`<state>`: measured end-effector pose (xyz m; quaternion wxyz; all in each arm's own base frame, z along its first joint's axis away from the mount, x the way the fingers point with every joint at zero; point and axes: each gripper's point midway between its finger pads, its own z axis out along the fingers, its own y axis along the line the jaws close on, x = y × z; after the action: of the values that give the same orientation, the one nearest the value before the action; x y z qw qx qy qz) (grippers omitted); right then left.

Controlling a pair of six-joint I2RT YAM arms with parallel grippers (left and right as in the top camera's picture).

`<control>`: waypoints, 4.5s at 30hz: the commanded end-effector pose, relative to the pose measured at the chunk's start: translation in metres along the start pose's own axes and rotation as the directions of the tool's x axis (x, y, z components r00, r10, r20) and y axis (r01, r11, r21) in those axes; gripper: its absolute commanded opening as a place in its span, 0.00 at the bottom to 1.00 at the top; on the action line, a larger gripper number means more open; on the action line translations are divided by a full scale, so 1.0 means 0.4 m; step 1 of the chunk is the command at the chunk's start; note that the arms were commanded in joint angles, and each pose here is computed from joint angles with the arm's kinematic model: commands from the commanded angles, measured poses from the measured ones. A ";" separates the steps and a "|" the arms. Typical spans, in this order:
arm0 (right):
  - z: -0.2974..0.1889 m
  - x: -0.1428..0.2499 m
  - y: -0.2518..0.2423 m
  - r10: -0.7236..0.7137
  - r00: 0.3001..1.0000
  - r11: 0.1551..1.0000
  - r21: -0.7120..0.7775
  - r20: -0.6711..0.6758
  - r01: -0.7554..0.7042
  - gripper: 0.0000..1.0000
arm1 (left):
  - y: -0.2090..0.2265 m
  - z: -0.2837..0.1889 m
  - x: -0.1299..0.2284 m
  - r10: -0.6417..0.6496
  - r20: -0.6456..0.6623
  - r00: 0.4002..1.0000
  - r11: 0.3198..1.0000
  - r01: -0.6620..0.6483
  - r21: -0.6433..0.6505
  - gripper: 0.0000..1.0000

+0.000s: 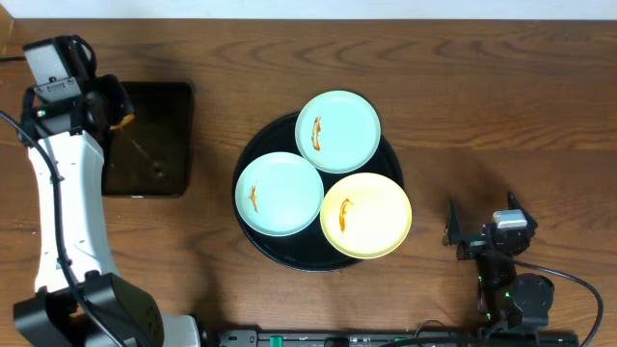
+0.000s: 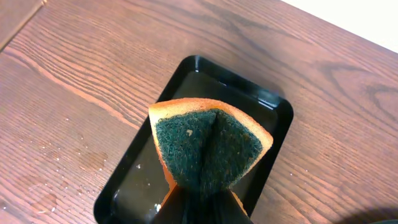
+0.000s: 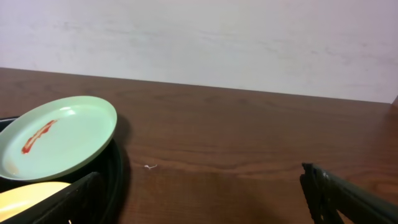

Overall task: Clean dirty plates on tray and stack at the side
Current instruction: 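Lift the sponge with the left gripper above the black tray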

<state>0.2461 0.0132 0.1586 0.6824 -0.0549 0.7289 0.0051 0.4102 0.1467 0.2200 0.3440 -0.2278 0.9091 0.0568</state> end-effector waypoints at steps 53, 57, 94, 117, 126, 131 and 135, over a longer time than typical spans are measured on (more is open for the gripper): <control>-0.001 0.002 -0.007 -0.009 1.000 1.000 0.013 -0.003 0.009 0.99 | -0.103 -0.073 -0.203 -0.038 0.366 0.930 0.971 -0.053 0.234 0.07; -0.001 0.002 -0.007 -0.009 1.000 1.000 0.013 -0.003 0.009 0.99 | -0.106 -0.118 -0.216 -0.042 0.399 0.916 0.968 -0.062 0.244 0.07; -0.001 0.002 -0.007 -0.009 1.000 1.000 0.013 -0.003 0.009 0.99 | -0.101 -0.114 -0.189 -0.035 0.356 0.934 0.970 -0.054 0.238 0.08; -0.001 0.002 -0.007 -0.009 1.000 1.000 0.013 -0.003 0.009 0.99 | -0.100 -0.113 -0.189 -0.036 0.356 0.934 0.970 -0.053 0.236 0.08; -0.001 0.002 -0.007 -0.009 1.000 1.000 0.013 -0.003 0.009 0.99 | -0.100 -0.113 -0.189 -0.036 0.356 0.934 0.970 -0.053 0.235 0.08; -0.001 0.002 -0.007 -0.009 1.000 1.000 0.013 -0.003 0.009 0.99 | -0.100 -0.113 -0.189 -0.036 0.356 0.934 0.970 -0.053 0.236 0.08; -0.001 0.002 -0.007 -0.009 1.000 1.000 0.013 -0.003 0.009 0.99 | -0.100 -0.113 -0.189 -0.036 0.356 0.934 0.970 -0.053 0.236 0.08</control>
<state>0.2461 0.0132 0.1586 0.6824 -0.0549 0.7289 0.0051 0.4477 0.1257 0.2980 0.5211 -0.1662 0.8371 -0.0096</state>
